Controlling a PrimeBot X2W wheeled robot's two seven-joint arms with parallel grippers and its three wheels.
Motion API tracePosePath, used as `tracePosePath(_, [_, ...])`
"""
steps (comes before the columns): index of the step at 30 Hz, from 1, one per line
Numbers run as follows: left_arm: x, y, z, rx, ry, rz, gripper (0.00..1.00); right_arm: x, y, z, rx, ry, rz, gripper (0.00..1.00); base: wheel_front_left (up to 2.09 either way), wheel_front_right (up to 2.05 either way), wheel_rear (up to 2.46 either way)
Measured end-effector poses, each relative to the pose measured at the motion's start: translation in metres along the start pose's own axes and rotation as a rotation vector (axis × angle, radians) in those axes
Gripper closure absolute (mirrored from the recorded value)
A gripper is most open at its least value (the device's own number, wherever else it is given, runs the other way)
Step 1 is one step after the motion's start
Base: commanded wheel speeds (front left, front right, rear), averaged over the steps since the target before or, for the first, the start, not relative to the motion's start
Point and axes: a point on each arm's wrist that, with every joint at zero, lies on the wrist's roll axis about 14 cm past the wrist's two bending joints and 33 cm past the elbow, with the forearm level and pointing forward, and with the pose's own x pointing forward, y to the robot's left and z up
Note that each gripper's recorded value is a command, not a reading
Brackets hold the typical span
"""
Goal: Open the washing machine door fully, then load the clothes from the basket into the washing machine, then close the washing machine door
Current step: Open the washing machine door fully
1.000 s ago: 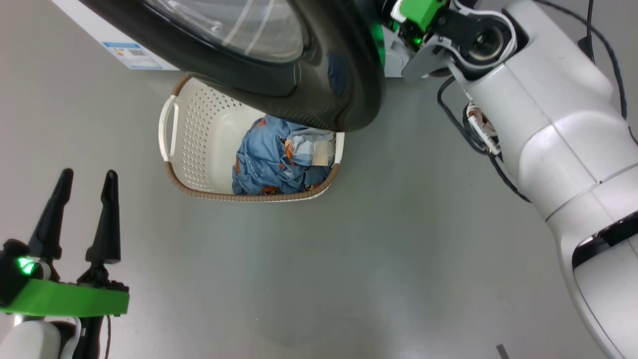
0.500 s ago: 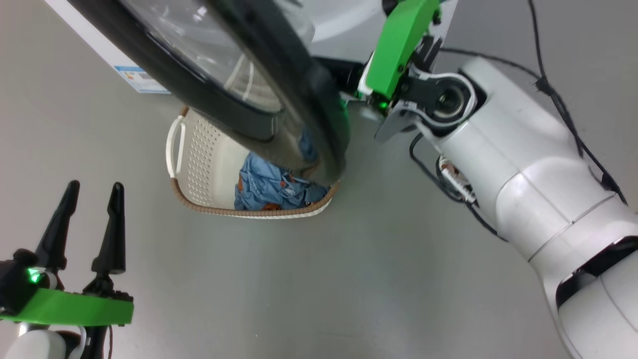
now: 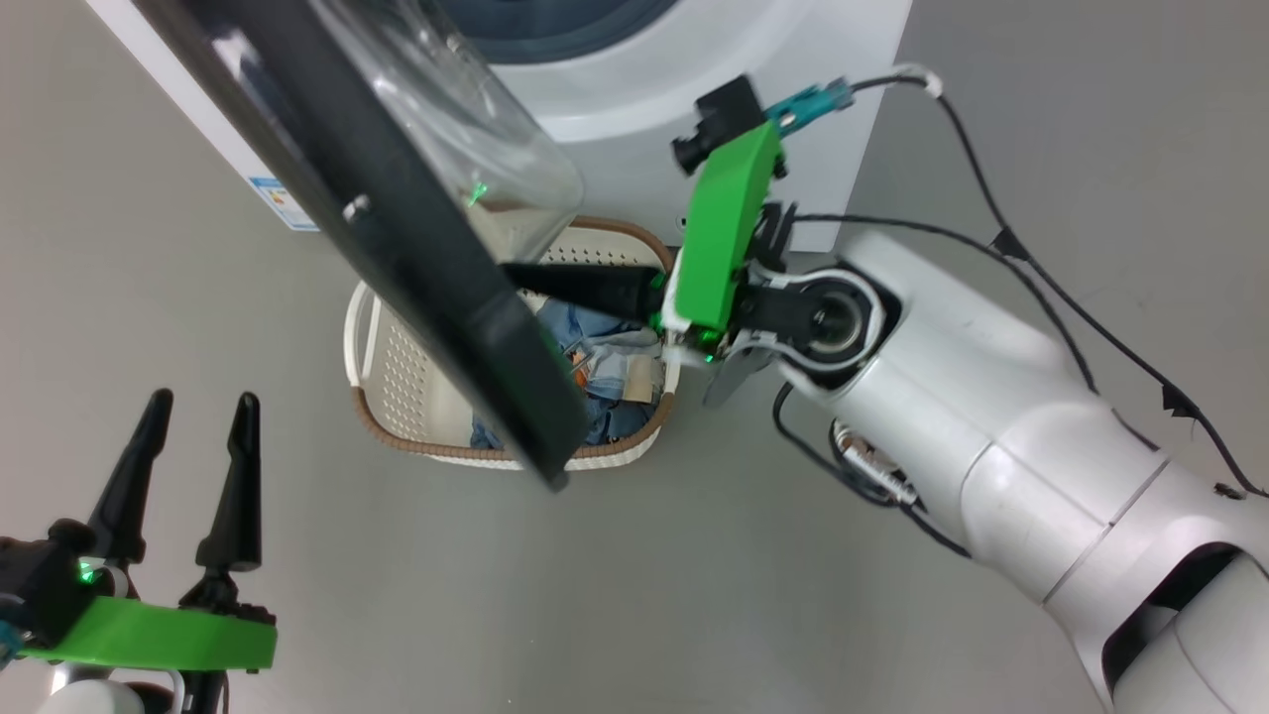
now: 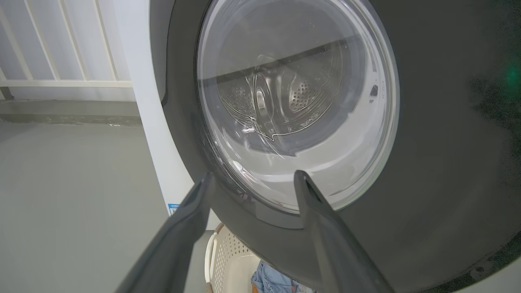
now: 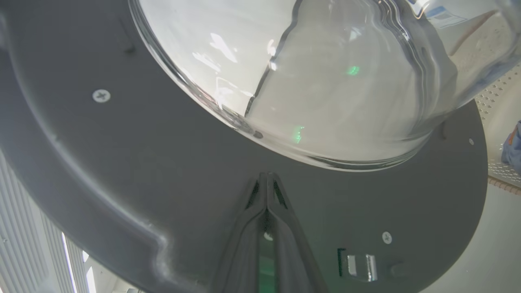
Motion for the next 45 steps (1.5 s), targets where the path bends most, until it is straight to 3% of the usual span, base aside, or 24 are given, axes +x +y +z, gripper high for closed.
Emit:
tracePosePath(11, [-0.010,0.008,0.014,0.009,-0.035,0.027,0.00,0.016,0.024,-0.037,-0.024,0.050,0.043,1.00,0.00,0.00,0.00])
tracePosePath(28, [-0.021,0.010,0.021,0.012,-0.056,0.045,0.00,0.030,0.035,-0.085,0.080,0.069,0.083,1.00,0.00,0.00,0.00])
tracePosePath(38, [-0.025,0.013,0.018,0.019,-0.051,0.054,0.00,0.014,0.030,-0.083,0.158,-0.060,0.079,1.00,0.00,0.00,0.00])
tracePosePath(45, [-0.025,0.011,0.016,0.020,-0.050,0.048,0.00,-0.019,0.024,-0.071,0.186,-0.201,0.089,1.00,0.00,0.00,0.00])
